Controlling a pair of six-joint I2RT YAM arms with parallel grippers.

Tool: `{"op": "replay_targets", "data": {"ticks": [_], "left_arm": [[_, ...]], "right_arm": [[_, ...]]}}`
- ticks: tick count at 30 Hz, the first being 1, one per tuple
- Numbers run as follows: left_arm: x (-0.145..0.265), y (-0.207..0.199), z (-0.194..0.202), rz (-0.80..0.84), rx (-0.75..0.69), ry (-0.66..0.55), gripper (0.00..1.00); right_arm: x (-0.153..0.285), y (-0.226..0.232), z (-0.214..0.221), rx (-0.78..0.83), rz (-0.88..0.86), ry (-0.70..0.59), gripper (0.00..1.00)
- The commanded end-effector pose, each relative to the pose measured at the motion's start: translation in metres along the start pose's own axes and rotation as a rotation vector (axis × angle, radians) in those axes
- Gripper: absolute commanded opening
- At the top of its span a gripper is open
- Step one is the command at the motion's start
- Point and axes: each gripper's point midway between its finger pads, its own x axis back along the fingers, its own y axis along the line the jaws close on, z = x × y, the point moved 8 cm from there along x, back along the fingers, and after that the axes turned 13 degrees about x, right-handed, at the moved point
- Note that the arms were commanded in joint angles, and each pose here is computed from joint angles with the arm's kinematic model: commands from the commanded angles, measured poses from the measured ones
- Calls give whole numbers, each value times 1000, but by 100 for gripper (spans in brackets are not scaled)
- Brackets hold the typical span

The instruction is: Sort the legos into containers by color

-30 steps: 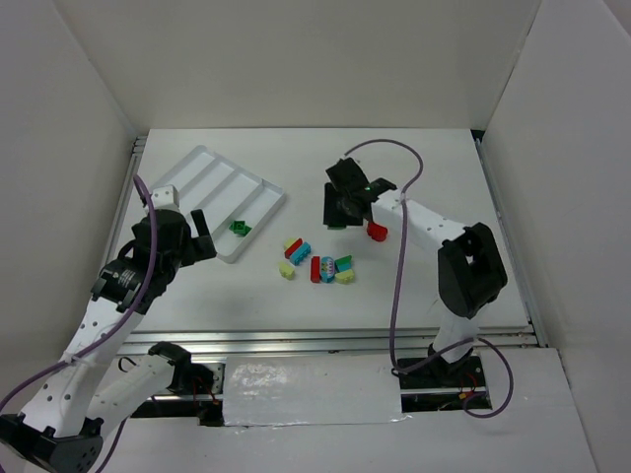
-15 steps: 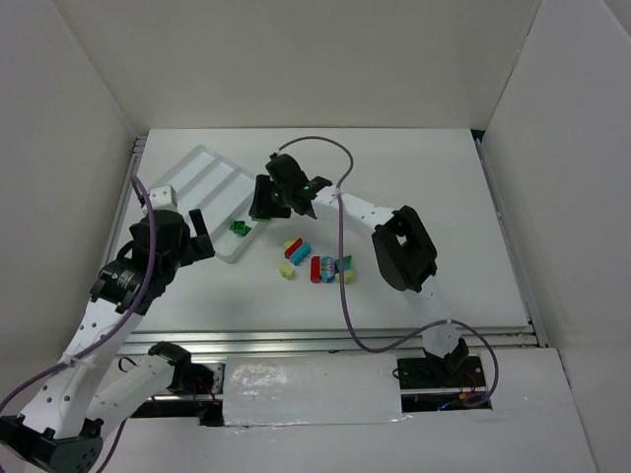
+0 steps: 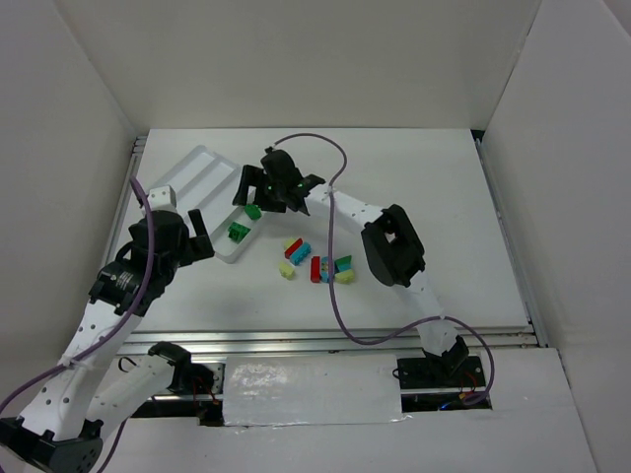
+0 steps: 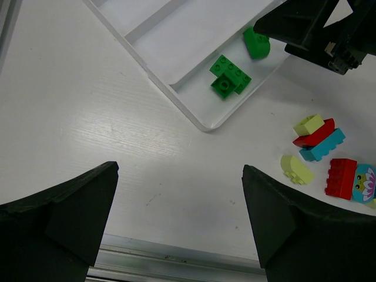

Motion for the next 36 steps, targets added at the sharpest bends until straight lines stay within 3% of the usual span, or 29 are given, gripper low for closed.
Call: {"op": "replay_targets", "data": {"ticks": [1,8,16,19,20,22,24,28,36], "left_arm": [[1,-1,-4,22,7,-23,100],[2,-1,-4,27,9,-26,100],[0,-2,-4,19,7,-18,100],[2,-2,-4,8,24,-14,99],[3,-2,-4,2,41,-15,99],[5,-3,-2,-54,129,27,99],[0,-18,8,-11,213,135,99],[-24,-53,37,60,337,209,98],[-65,-129,86,-74,269,301,99]], "right_arm": [[22,21,-29,54,-36,-92,100],[130,29,-34,167,-4,-226,100],[189,-7,45,301,242,-17,100],[209,-34,71,261,362,-24,100],[228,-36,67,245,403,-81,100],[254,-44,75,211,445,-114,100],[278,-52,79,189,500,-155,100],[310,-59,79,137,577,-216,100],[360,-53,75,81,530,-319,100]]}}
